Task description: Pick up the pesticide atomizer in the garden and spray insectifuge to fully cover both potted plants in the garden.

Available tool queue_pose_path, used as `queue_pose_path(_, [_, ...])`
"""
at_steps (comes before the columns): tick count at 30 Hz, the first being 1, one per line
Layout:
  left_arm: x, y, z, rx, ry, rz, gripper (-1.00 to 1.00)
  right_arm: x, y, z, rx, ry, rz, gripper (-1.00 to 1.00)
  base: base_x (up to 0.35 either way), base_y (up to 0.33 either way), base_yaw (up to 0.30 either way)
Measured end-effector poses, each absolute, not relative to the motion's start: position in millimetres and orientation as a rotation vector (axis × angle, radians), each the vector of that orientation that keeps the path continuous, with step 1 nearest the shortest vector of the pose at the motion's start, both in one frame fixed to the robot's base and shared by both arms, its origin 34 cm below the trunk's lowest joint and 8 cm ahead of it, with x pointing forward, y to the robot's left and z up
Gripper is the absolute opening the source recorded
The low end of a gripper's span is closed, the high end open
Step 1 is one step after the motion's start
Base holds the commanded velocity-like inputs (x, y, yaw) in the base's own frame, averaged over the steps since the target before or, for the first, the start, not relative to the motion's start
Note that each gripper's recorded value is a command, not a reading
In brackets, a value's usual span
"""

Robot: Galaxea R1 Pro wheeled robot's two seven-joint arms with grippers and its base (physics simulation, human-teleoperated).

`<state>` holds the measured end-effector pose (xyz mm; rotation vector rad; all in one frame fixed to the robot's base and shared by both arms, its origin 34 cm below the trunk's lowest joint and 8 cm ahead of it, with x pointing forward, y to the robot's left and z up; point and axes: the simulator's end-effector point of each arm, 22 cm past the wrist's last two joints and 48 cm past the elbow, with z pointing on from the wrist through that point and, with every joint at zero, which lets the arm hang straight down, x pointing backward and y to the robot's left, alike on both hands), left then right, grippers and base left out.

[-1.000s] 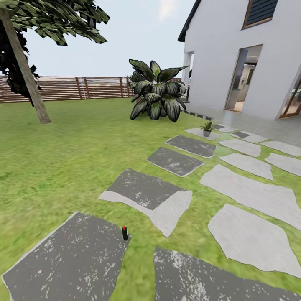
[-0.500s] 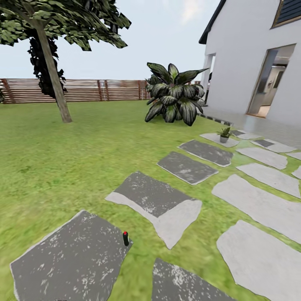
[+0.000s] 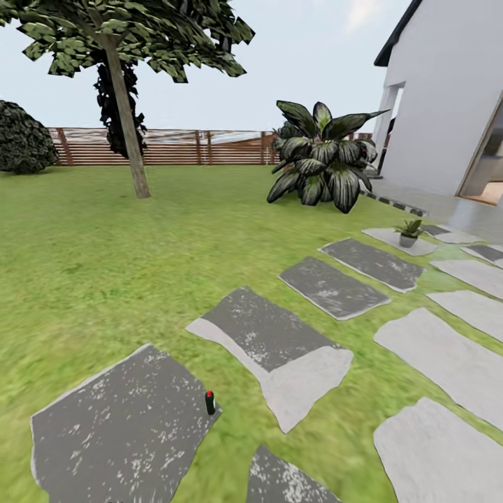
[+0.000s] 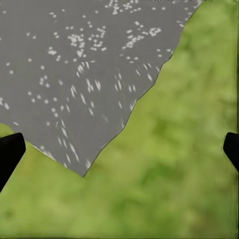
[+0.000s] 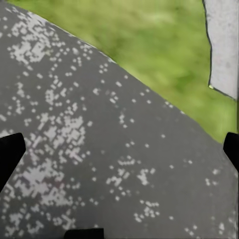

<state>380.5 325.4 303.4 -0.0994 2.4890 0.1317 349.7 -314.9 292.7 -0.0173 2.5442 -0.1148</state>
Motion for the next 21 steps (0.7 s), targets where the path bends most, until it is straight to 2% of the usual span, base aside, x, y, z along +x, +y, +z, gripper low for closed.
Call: queue_pose_path(21, [383.4,325.9,305.7,-0.099,2.480,0.132,1.00,352.8,-315.0,294.9,-0.015,2.535,-0.115,1.00,0.121,-0.289,0.261])
